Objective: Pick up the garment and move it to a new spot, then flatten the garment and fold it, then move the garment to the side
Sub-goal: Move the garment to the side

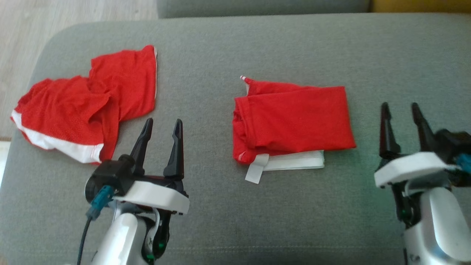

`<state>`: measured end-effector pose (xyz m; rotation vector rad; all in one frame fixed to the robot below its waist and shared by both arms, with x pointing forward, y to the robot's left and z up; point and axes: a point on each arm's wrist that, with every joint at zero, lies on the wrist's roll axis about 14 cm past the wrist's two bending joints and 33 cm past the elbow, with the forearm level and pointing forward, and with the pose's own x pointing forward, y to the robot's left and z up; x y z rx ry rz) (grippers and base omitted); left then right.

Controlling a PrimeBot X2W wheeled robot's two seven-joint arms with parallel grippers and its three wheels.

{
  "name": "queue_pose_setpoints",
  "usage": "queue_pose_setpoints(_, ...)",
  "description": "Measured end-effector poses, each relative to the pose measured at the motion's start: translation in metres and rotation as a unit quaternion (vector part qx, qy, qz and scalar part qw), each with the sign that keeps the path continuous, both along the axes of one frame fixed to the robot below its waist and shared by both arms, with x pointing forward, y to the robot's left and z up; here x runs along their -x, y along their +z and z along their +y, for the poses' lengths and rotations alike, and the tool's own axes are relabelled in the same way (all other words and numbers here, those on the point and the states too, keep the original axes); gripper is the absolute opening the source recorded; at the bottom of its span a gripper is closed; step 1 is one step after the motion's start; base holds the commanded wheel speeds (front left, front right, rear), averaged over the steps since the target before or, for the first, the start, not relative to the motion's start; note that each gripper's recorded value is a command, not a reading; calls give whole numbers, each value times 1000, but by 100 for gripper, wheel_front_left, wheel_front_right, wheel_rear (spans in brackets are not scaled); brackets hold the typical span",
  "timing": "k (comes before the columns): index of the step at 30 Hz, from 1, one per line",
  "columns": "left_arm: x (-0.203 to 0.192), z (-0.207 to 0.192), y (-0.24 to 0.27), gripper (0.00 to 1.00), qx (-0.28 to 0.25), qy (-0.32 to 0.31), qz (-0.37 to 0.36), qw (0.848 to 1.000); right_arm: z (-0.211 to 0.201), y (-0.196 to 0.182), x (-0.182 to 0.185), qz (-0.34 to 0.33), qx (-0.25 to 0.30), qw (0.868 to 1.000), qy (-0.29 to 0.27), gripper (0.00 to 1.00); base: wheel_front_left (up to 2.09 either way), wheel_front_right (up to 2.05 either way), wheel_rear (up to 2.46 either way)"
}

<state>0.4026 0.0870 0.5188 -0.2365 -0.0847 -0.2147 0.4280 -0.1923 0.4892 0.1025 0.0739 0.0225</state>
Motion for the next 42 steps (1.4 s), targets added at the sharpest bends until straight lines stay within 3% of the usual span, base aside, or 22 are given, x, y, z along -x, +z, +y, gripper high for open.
queue_pose_setpoints(9,-5,8,-13,100,-3,9,18,1000,29,-75,-10,157,-23,987,39,100,0,0,0)
queue_pose_setpoints(20,-18,15,-22,100,-5,19,27,999,49,-111,-32,240,-22,968,65,100,0,0,0)
queue_pose_setpoints(21,-20,15,-24,100,-5,19,29,999,53,-114,-33,249,-15,966,72,5,0,0,0)
queue_pose_setpoints(22,-21,16,-25,100,-5,19,30,999,57,-116,-35,253,-6,964,80,0,0,0,0)
queue_pose_setpoints(26,-33,15,-29,100,-4,18,31,999,49,-114,-53,246,38,964,91,0,0,0,0)
queue_pose_setpoints(30,-44,16,-32,100,-2,21,32,999,-6,-85,-85,205,121,969,62,0,0,0,0)
queue_pose_setpoints(35,-48,10,-36,100,1,10,35,999,-67,-56,-98,174,205,963,27,0,0,0,0)
queue_pose_setpoints(42,-53,3,-32,100,4,-1,28,1000,-105,-26,-102,139,233,962,-8,0,0,0,0)
